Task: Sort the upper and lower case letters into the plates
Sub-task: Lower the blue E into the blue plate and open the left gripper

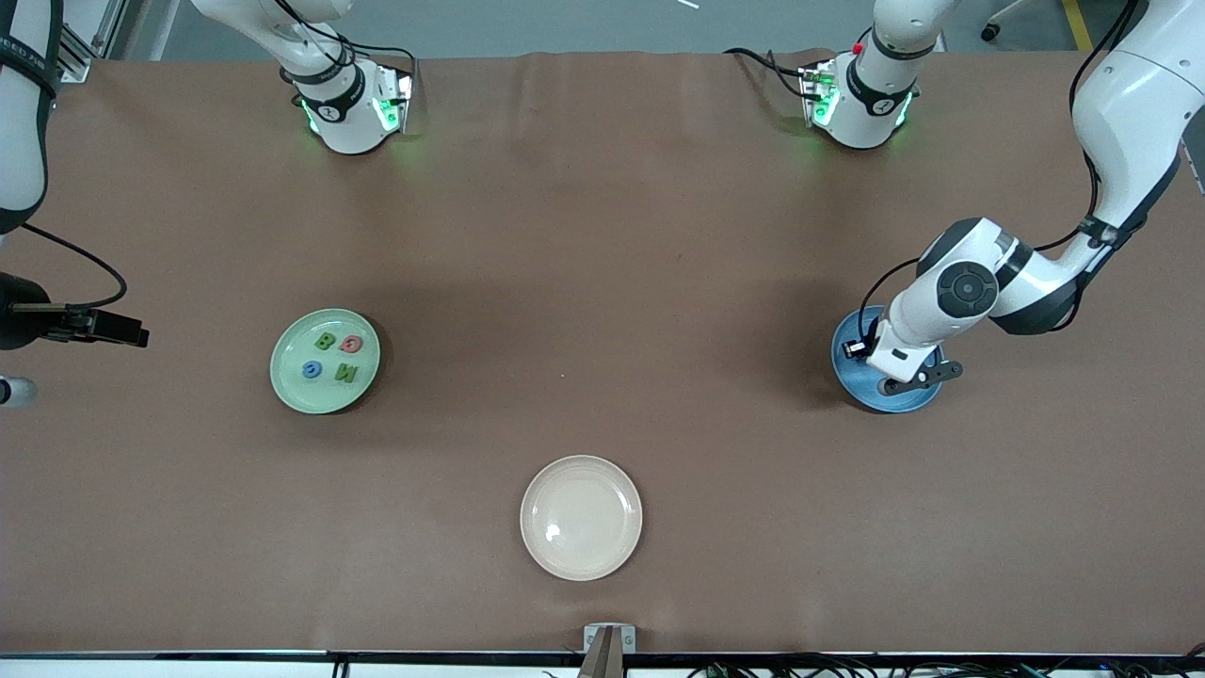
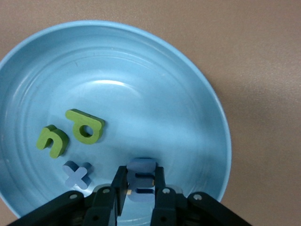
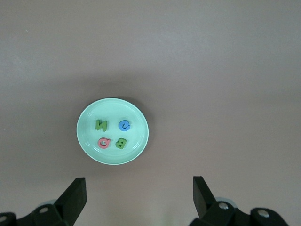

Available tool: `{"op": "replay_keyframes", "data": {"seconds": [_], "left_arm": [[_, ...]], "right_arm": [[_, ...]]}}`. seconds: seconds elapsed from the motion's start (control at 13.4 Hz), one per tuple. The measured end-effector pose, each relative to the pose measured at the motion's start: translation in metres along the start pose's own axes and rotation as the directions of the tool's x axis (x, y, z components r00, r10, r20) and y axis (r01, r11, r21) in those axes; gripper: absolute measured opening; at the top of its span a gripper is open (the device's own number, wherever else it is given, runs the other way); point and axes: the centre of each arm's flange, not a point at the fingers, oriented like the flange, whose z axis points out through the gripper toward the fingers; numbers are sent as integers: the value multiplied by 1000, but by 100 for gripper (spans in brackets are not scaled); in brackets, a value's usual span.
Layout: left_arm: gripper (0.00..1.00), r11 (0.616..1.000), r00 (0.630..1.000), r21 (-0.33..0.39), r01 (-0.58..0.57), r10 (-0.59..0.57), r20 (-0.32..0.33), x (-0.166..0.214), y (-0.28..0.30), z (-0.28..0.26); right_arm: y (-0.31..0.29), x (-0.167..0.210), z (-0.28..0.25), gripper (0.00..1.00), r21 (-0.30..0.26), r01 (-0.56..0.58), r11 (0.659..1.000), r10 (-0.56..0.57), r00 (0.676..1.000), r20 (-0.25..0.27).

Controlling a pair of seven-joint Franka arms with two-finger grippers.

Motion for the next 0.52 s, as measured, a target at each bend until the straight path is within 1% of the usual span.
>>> {"op": "replay_keyframes", "data": {"seconds": [0.07,0.15,0.22,0.3,0.37,0.45,0.52], "left_arm": [[27,1000,1000,0,1,-1,0,0,0,0],[34,1000,1000,0,1,-1,0,0,-1,0],[43,1000,1000,0,1,-1,-1,1,0,0],[54,1000,1000,0,-1,1,-2,1,1,0],[63,1000,1000,-1,-2,2,-4,1,2,-1],[74,1000,1000,-2,-2,2,-8,3,3,-3],[83,1000,1000,-4,-3,3,-14,5,5,-5]], "right_arm": [[1,0,0,100,1,-1,1000,1,1000,-1],[0,0,0,100,2,-1,1000,1,1000,-2],[-1,0,0,100,2,1,1000,-1,1000,-4],[-2,0,0,100,2,3,1000,-3,1000,-4],[-3,0,-1,100,3,5,1000,-5,1000,-4],[-3,-2,-2,100,4,6,1000,-6,1000,-4],[-4,-5,-3,100,6,9,1000,-9,1000,-5]]}}
